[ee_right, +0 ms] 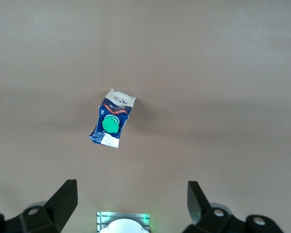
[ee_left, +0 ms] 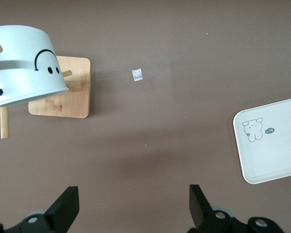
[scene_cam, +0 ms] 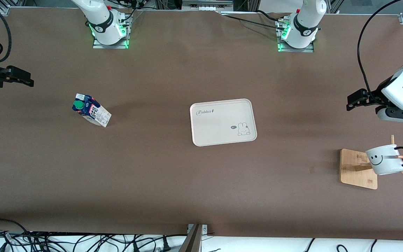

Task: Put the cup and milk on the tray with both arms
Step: 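Move the right gripper toward the blue milk carton, then close the right gripper on the milk carton's top, then lift the milk carton with the right gripper and carry it toward the tray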

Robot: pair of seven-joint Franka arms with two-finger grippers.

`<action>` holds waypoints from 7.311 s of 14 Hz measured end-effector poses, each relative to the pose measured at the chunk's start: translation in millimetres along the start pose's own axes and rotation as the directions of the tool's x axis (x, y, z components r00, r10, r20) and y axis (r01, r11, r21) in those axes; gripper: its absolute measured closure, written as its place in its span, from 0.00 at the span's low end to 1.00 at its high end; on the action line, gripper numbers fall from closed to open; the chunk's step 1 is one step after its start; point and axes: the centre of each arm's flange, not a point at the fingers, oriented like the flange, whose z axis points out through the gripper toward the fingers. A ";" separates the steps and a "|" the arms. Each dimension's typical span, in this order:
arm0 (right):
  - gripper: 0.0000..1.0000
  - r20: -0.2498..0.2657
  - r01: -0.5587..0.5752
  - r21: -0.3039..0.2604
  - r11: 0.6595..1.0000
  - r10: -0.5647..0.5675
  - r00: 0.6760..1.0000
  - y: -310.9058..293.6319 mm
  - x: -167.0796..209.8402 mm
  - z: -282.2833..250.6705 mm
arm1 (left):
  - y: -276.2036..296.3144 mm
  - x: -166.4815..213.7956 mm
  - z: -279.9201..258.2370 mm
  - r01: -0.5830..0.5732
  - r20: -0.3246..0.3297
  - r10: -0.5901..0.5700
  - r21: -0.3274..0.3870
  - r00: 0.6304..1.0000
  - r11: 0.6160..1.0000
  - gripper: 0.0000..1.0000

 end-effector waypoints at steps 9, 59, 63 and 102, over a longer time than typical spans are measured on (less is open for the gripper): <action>0.00 0.105 -0.065 0.007 0.998 0.064 0.992 -1.3 28.7 83.1 | 16.2 2.8 -8.6 -0.029 -0.018 0.029 -0.001 0.999 1.000 0.00; 0.01 0.159 -0.257 0.005 0.966 0.253 0.954 -40.4 22.2 259.4 | 16.0 3.4 -12.2 -0.028 -0.025 0.028 0.000 0.999 1.000 0.00; 0.40 0.166 -0.254 0.025 0.967 0.246 0.955 -49.7 24.7 264.7 | 16.0 3.4 -12.2 -0.028 -0.025 0.028 0.000 0.999 1.000 0.00; 0.52 -0.090 -0.026 0.106 0.994 0.035 0.995 -455.4 22.6 107.7 | 22.8 14.3 -8.6 0.005 -0.007 -0.006 -0.128 1.000 0.992 0.00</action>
